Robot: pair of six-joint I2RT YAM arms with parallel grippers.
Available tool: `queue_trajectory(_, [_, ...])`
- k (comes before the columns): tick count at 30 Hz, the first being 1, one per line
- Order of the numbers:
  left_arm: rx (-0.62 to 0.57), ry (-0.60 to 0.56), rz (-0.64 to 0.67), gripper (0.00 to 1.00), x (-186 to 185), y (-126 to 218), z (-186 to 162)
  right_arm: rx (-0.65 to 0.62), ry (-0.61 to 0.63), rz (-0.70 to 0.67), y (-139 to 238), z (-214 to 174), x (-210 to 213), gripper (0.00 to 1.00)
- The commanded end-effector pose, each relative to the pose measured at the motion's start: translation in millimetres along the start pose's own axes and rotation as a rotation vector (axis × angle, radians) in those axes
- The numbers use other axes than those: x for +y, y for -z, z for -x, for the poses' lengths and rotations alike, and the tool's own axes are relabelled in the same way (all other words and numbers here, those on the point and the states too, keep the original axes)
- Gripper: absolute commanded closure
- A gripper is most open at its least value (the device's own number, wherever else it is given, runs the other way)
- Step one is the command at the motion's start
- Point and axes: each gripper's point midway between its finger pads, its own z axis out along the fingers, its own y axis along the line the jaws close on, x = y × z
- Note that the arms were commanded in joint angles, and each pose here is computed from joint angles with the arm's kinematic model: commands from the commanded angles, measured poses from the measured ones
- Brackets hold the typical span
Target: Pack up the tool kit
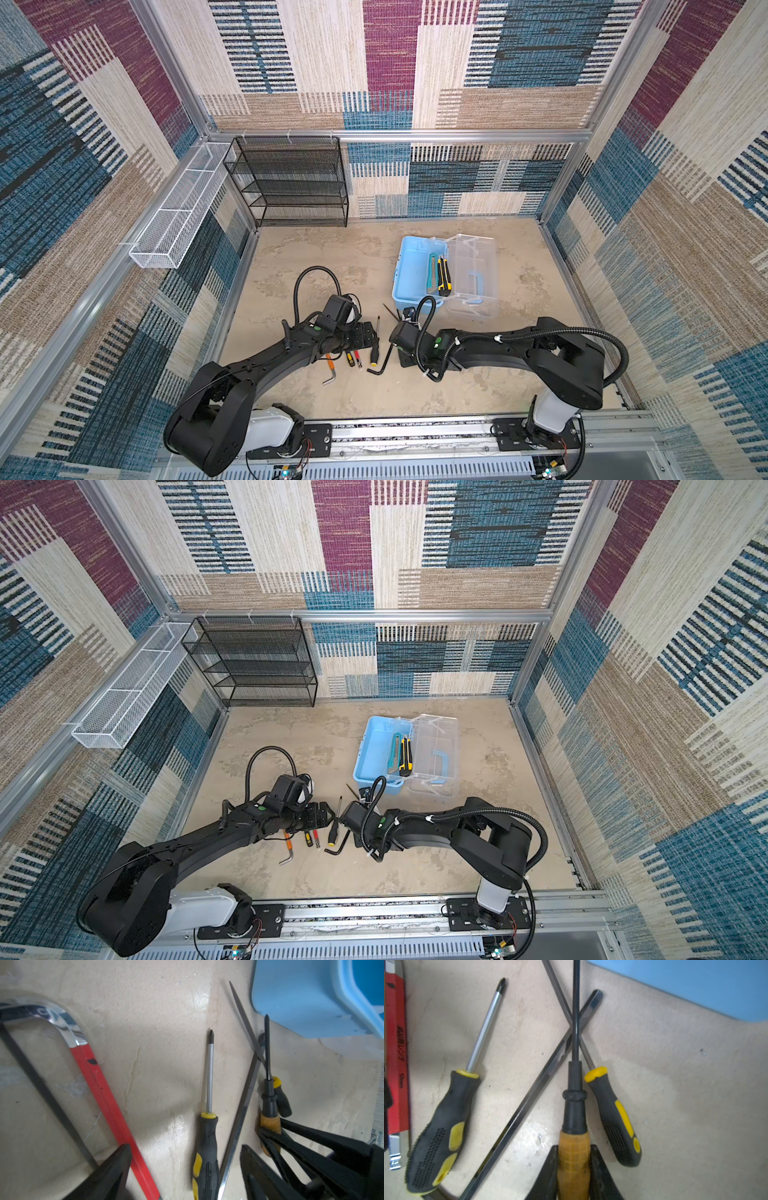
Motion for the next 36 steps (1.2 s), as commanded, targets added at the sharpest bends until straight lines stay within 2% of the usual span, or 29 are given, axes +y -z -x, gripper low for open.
queue_trajectory(1, [0.005, 0.002, 0.022, 0.16, 5.4, -0.7, -2.6, -0.048, 0.002, 0.049, 12.1, 12.2, 1.4, 0.8])
queue_trajectory(9, [-0.03, 0.013, 0.013, 0.17, 4.8, 5.0, -0.9, -0.261, 0.04, 0.273, 66.6, 51.7, 15.9, 0.81])
queue_trajectory(21, [-0.051, 0.026, 0.036, 0.18, 8.7, 9.7, 0.5, -0.406, 0.072, 0.386, 111.6, 90.0, 4.7, 0.8])
queue_trajectory(24, [-0.041, 0.022, 0.035, 0.19, 7.1, 7.8, -0.7, -0.445, 0.065, 0.375, 123.5, 102.8, -7.7, 0.78])
queue_trajectory(36, [-0.001, -0.034, 0.065, 0.21, 5.8, 3.1, -13.6, -0.541, -0.144, 0.167, 151.2, 152.0, -109.2, 0.76])
